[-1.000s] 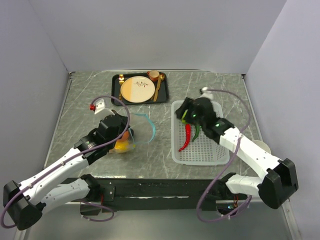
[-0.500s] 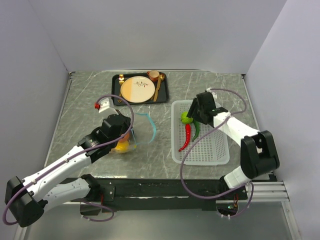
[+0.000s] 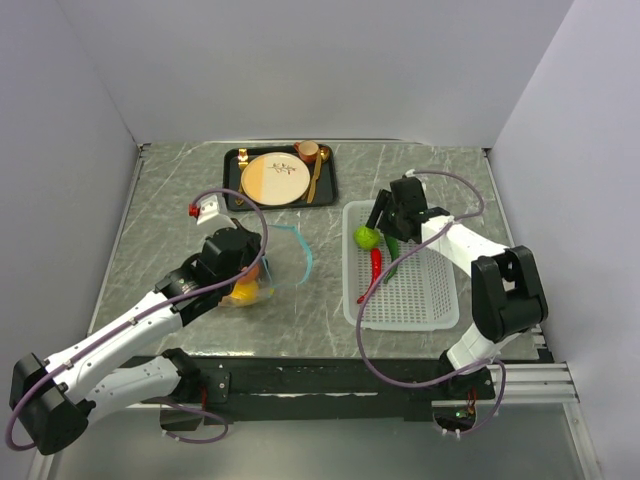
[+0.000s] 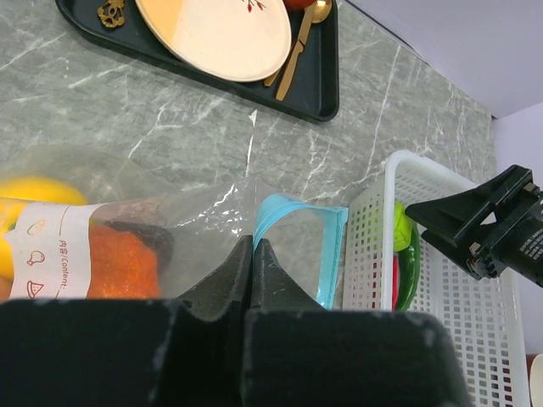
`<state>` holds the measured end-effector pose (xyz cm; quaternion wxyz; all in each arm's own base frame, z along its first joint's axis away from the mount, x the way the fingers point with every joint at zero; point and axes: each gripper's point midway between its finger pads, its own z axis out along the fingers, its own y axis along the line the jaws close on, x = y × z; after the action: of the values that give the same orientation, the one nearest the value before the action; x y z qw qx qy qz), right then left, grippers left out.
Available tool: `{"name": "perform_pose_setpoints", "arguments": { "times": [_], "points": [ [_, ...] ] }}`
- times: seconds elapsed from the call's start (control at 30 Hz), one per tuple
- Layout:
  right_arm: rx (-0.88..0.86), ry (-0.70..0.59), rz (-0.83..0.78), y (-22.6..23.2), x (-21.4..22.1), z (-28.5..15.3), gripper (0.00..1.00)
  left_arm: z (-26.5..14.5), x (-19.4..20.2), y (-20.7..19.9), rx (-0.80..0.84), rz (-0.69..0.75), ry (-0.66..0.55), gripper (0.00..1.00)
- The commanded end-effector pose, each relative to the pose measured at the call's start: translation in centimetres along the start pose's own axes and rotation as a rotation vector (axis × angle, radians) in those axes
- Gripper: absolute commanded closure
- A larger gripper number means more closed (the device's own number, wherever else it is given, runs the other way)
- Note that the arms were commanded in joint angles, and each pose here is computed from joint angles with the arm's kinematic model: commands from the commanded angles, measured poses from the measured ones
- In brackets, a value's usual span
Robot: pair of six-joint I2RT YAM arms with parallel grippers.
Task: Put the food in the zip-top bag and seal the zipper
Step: Pick up the fake fruit from the bin.
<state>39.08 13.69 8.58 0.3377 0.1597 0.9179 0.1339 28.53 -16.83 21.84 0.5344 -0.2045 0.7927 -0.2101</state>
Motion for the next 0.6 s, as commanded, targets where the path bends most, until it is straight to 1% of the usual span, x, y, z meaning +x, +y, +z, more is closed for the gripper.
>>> {"name": "perform_pose_setpoints", "arguments": {
  "times": [0.0,0.27,0.5,0.57],
  "points": [
    [-0.059,-0.013,-0.006,1.6,-0.9,0.3,0.25,0.0,-0.8,-0.8,0.033,-0.005,-0.022,0.99],
    [-0.105,0.059,-0.052,2.1,0.6,1.4,0.21,0.3,-0.2,-0.8,0.033,0.002,0.0,0.99],
    [-0.115,0.086,-0.06,2.1,1.4,1.8,0.21,0.4,0.0,-0.6,0.024,0.006,0.004,0.99],
    [-0.115,0.083,-0.061,2.2,1.4,1.8,0.23,0.4,-0.1,-0.7,0.025,0.007,0.004,0.99]
  ]
}}
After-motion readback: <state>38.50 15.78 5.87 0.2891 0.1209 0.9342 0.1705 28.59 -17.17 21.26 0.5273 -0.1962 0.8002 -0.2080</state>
